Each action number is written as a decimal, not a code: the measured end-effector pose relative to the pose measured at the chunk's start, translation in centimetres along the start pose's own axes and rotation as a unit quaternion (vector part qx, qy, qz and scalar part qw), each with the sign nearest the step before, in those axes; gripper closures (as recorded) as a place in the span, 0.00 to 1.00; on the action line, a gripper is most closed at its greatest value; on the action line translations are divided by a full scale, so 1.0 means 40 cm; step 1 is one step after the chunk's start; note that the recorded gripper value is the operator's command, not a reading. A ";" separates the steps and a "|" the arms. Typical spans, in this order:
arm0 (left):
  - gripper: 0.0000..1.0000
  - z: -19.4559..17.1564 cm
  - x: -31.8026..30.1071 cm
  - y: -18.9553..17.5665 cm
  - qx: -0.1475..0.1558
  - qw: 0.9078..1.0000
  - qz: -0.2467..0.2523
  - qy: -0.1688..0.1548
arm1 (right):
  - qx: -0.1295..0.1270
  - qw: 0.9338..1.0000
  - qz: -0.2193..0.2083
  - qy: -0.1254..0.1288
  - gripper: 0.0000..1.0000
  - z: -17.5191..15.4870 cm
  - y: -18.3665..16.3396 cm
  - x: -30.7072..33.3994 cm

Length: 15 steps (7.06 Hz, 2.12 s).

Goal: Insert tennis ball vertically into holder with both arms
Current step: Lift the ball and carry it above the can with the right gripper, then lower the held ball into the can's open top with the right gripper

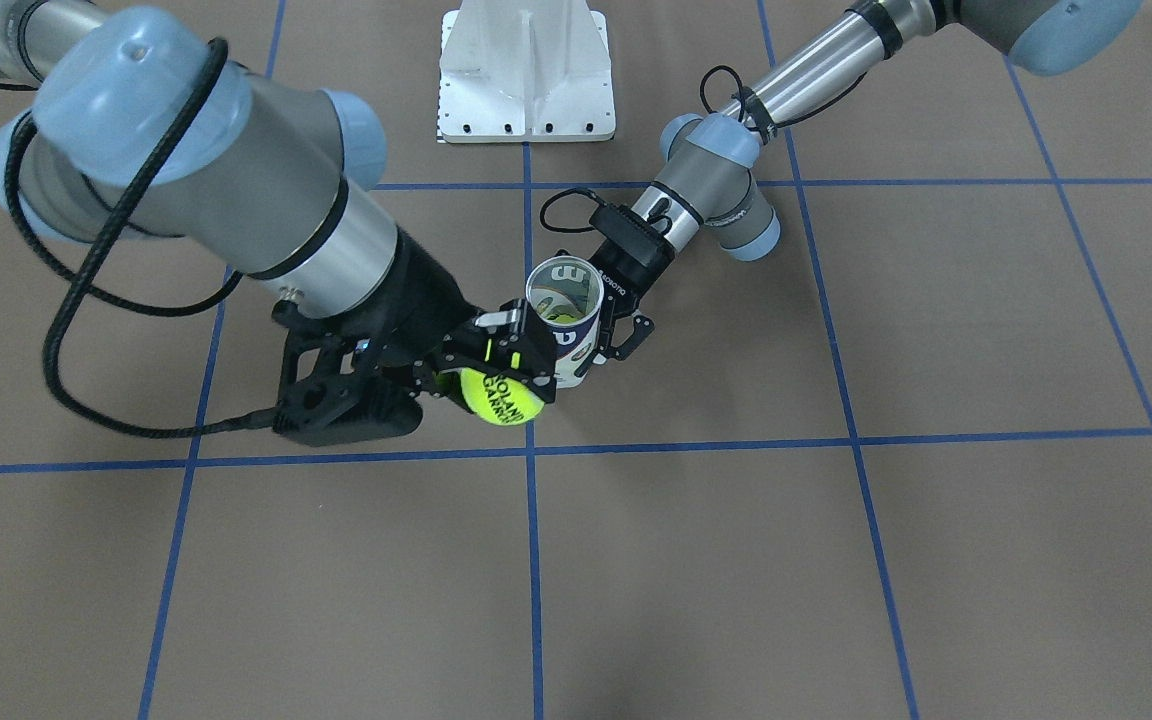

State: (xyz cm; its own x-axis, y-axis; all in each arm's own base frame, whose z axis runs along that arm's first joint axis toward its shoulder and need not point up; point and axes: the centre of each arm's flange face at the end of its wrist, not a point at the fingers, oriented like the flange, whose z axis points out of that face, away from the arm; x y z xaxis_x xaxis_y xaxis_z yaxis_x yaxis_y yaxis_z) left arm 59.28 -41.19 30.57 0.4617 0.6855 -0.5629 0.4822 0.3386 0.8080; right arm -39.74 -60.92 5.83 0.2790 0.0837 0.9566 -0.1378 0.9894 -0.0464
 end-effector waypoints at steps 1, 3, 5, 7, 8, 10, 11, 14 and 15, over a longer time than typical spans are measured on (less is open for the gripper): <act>0.23 0.000 0.000 0.000 0.000 1.000 0.000 0.000 | -0.016 1.000 -0.004 0.000 1.00 0.011 0.070 -0.030; 0.23 -0.001 -0.001 0.002 0.000 1.000 0.001 0.000 | -0.040 0.999 -0.007 0.008 1.00 0.068 0.155 -0.031; 0.23 -0.001 -0.001 0.002 -0.001 1.000 0.003 0.000 | -0.047 0.999 -0.005 0.018 1.00 0.115 0.186 -0.007; 0.23 -0.001 -0.004 0.001 0.000 1.000 0.003 -0.001 | -0.053 0.998 -0.004 0.025 1.00 0.148 0.211 0.006; 0.23 -0.001 -0.005 0.000 0.000 1.000 0.003 -0.001 | -0.055 0.998 -0.004 0.027 0.37 0.158 0.219 0.010; 0.23 -0.001 -0.006 0.000 0.000 1.000 0.004 -0.002 | -0.057 0.998 -0.004 0.027 0.02 0.159 0.230 0.024; 0.23 -0.001 -0.007 0.001 -0.001 1.000 0.004 -0.002 | -0.057 0.998 -0.006 0.025 0.02 0.150 0.239 0.033; 0.23 0.000 -0.009 -0.002 0.000 1.000 0.004 -0.003 | -0.057 0.998 -0.006 0.019 0.21 0.132 0.252 0.036; 0.23 0.000 -0.009 -0.002 0.000 1.000 0.004 -0.003 | -0.056 0.998 -0.007 0.016 0.91 0.126 0.255 0.029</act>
State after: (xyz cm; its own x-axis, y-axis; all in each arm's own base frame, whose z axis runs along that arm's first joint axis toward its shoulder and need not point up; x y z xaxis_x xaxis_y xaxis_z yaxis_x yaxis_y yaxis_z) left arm 59.09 -41.46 30.69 0.4693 0.6849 -0.5574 0.4788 0.3330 0.8123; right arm -45.60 -51.31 7.92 0.3113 0.0717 0.9476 -0.0264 0.9974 -0.0668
